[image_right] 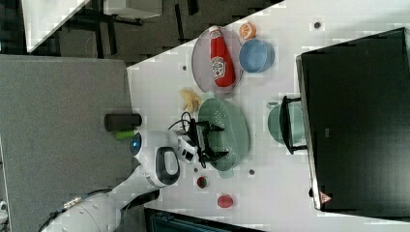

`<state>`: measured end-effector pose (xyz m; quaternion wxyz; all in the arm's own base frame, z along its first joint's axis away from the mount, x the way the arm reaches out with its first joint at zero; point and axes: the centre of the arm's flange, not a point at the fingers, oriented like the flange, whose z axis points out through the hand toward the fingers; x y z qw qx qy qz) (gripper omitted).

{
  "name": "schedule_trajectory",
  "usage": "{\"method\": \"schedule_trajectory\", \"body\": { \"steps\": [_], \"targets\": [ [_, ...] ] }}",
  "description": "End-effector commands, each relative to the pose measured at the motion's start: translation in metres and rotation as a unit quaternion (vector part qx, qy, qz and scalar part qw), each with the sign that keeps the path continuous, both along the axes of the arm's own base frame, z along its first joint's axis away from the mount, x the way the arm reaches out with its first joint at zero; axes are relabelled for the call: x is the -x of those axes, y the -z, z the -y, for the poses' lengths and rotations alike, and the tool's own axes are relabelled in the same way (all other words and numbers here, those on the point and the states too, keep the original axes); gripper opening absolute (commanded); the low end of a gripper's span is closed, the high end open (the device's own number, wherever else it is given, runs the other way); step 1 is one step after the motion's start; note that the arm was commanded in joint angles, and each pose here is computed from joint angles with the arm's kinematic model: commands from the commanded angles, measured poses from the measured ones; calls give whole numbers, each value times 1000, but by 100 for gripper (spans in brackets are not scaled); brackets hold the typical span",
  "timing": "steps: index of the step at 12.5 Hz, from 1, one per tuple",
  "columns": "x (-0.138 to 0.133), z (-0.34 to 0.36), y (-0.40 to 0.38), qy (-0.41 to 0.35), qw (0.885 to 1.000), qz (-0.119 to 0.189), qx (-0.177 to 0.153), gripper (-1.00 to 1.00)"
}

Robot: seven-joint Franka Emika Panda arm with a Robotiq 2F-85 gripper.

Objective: Drag strainer right to left.

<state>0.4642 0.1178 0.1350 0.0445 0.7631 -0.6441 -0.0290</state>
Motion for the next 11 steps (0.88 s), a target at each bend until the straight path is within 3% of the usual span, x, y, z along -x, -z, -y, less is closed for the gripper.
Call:
{"method": "schedule_trajectory", "body": {
  "steps": [1,11],
  "targets": [
    [-4,-47,-19,64,998,15,0,100],
    [1,-137,-35,86,996,6,-14,100]
  ]
}}
